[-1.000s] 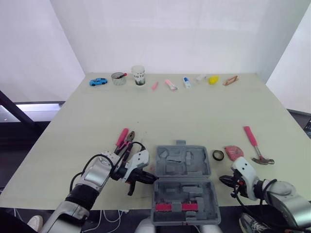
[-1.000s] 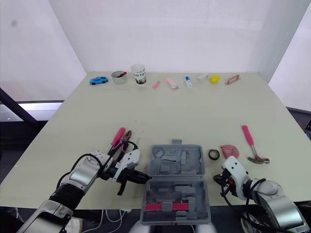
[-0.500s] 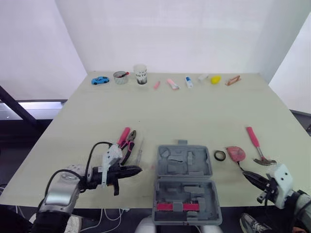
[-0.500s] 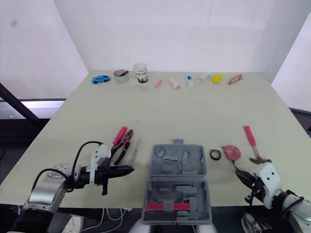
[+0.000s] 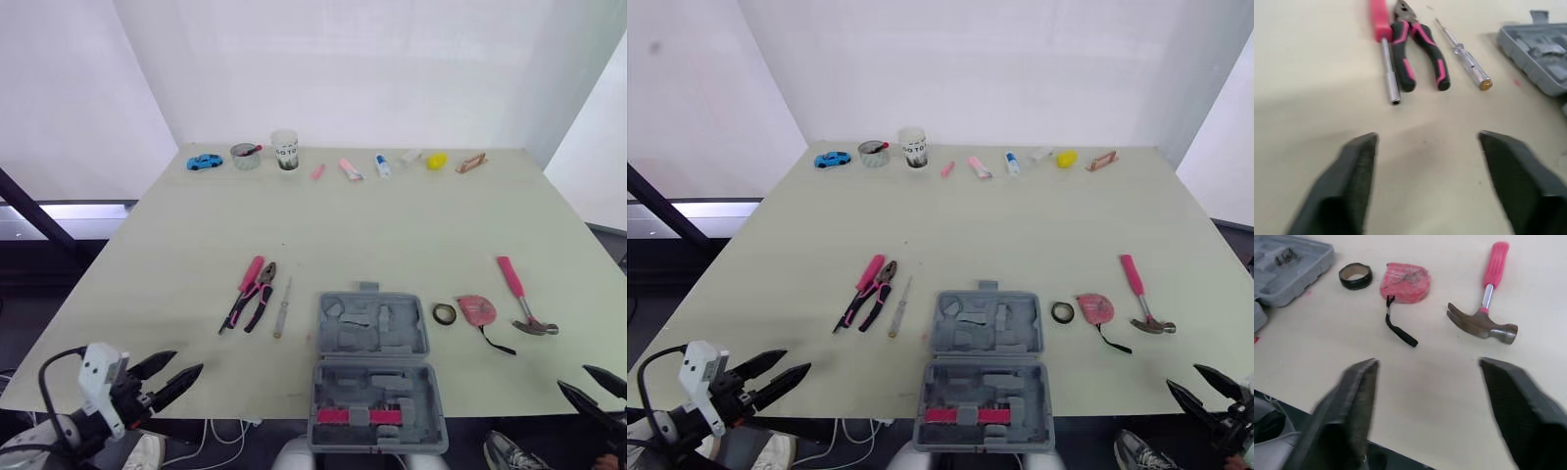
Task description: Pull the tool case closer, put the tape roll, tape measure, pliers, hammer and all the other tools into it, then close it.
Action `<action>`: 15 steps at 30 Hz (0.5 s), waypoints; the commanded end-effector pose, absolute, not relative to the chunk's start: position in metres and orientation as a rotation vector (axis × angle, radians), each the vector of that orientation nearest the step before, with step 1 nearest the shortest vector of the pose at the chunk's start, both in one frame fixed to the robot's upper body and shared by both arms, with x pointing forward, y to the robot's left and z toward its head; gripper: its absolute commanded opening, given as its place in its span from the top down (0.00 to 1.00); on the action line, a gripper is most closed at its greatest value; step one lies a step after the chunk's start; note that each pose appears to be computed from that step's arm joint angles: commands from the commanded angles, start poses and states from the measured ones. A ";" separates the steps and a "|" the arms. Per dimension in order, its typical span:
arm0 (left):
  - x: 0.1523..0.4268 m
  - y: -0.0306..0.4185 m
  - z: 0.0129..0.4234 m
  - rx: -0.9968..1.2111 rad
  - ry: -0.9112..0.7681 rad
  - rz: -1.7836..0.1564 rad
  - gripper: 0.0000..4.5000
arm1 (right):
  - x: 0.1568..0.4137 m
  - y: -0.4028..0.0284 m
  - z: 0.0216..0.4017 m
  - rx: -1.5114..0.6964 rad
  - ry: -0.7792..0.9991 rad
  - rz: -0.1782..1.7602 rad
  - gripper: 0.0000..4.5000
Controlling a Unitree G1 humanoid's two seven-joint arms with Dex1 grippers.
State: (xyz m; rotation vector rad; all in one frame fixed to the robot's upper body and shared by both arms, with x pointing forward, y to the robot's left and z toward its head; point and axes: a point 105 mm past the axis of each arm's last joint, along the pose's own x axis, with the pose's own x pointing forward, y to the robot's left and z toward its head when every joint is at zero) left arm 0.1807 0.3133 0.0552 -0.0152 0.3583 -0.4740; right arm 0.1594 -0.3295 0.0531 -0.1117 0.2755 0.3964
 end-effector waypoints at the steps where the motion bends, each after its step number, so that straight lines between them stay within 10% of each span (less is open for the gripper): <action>1: 0.163 0.327 0.057 0.053 0.367 -0.448 0.00 | 0.151 -0.337 0.060 -0.153 0.270 0.381 0.01; 15: 0.159 0.317 0.053 0.039 0.325 -0.441 0.00 | 0.166 -0.318 0.082 -0.157 0.275 0.410 0.01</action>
